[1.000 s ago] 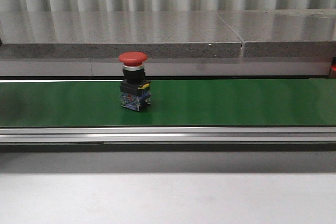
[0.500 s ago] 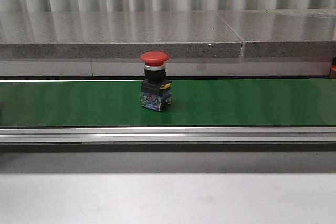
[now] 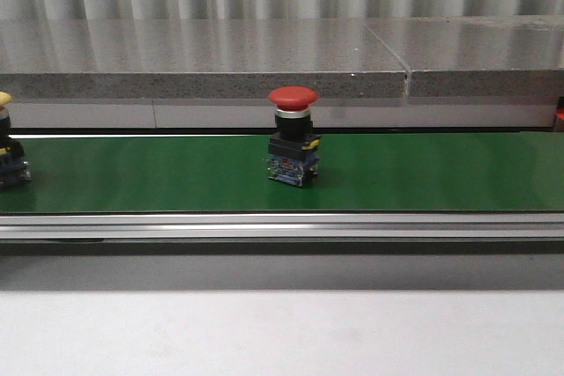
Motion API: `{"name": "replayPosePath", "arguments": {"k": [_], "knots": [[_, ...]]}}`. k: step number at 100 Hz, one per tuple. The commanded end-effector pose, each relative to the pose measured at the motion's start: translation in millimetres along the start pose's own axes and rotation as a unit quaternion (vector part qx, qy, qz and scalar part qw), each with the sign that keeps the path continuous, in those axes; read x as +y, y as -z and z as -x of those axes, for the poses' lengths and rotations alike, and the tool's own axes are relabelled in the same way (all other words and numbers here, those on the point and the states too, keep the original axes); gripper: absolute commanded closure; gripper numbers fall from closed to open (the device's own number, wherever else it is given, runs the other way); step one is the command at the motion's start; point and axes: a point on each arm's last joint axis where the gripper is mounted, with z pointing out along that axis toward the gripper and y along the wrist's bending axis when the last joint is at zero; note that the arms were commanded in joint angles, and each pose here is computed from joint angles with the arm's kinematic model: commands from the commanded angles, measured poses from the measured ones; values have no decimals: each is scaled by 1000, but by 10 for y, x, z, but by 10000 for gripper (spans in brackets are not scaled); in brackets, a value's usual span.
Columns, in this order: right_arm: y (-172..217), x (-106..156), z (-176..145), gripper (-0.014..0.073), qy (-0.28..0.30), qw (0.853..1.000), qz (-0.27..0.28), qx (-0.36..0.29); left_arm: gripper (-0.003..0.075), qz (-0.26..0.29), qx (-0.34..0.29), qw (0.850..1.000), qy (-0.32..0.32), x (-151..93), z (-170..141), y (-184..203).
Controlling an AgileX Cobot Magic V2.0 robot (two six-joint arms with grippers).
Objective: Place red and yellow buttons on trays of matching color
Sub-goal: 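Lower the right gripper over the red button arriving on the belt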
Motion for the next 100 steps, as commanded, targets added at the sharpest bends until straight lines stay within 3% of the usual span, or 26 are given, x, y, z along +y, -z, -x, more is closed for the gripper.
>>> {"name": "replayPosePath", "arguments": {"k": [1,6,51,58,69,81,82,89,100], "knots": [[66,0,137,662,4,999,-7,-51,675,1,-57,998,6,-16,30,94],[66,0,137,662,4,999,-7,-51,742,1,-60,998,6,-22,-13,117],[64,6,115,656,4,999,-3,-39,740,-1,-55,998,7,-28,-84,119],[62,15,87,619,4,1000,2,-23,740,-1,-55,998,7,-28,-84,119],[62,29,41,447,4,1000,10,2,740,-1,-55,998,7,-28,-84,119],[63,44,7,138,2,1000,18,21,740,-1,-55,998,7,-28,-84,119],[63,46,5,82,1,1000,19,22,740,-1,-55,998,7,-28,-84,119],[63,58,6,-67,-7,999,26,21,740,-1,-55,998,7,-28,-84,119],[49,83,28,-38,-31,999,41,13,740,-1,-55,998,7,-28,-84,119]]}}
